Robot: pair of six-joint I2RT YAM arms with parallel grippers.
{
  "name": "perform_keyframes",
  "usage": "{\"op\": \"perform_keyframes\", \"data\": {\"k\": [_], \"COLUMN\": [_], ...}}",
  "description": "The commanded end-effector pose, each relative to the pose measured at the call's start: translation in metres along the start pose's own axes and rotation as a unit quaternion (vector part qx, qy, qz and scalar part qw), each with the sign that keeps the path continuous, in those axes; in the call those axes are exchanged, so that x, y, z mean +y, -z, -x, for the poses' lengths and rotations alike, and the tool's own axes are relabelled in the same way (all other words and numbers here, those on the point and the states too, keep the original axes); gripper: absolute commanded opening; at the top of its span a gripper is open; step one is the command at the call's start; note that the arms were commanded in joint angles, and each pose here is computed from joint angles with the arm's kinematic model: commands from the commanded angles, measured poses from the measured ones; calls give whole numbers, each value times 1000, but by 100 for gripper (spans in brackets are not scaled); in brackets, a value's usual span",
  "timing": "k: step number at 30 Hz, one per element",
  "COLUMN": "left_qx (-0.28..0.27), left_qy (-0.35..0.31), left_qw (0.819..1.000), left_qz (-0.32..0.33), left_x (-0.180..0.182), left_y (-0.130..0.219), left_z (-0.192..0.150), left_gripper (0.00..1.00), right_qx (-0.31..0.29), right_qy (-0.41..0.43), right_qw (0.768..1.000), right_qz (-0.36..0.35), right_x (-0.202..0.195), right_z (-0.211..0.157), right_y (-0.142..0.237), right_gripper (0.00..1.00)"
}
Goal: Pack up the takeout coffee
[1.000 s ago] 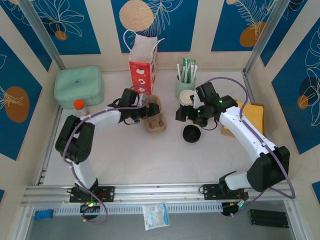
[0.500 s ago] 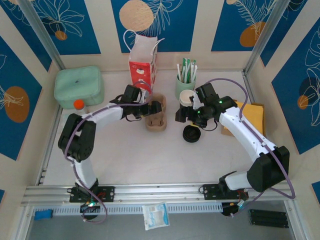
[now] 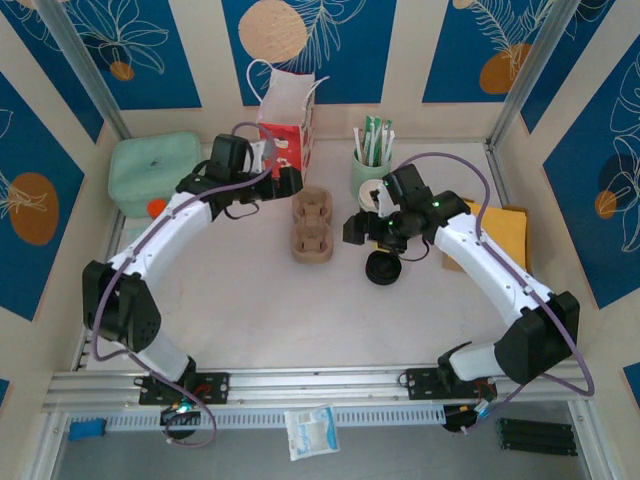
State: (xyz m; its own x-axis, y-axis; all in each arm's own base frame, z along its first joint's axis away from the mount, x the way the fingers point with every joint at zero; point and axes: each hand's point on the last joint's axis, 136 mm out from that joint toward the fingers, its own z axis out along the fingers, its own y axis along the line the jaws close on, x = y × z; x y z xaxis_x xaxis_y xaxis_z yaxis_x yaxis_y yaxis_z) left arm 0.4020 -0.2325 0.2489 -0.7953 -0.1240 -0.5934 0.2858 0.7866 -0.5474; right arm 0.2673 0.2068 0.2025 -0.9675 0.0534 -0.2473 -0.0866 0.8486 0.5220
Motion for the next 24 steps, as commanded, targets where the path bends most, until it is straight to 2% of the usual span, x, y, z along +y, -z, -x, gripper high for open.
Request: {"op": "perform_keyframes", "data": {"k": [1,6,12,24], "left_qx": [5,6,33,97], "left_qy": [-11,-7,-4,13], "left_qw": [1000,1000,998,992], "left_qz": [22,20,45,77], "left_x": [2,0,14,44], "left_y": [19,32,41,19], "left_z": [-2,-11,-38,-103], "left_gripper": [99,99,99,99], "right_qx": [4,12,27,39], "right_qy": [-7,-30,-70,-115], "right_qw": [1000,999,997,992], "right_qz": [1,4,31,34], "right_x": [9,11,14,8], "right_z": [2,-1,-4,-11], "right_y": [-5,-29,-60,-98], "right_gripper": [79,73,65,43]}}
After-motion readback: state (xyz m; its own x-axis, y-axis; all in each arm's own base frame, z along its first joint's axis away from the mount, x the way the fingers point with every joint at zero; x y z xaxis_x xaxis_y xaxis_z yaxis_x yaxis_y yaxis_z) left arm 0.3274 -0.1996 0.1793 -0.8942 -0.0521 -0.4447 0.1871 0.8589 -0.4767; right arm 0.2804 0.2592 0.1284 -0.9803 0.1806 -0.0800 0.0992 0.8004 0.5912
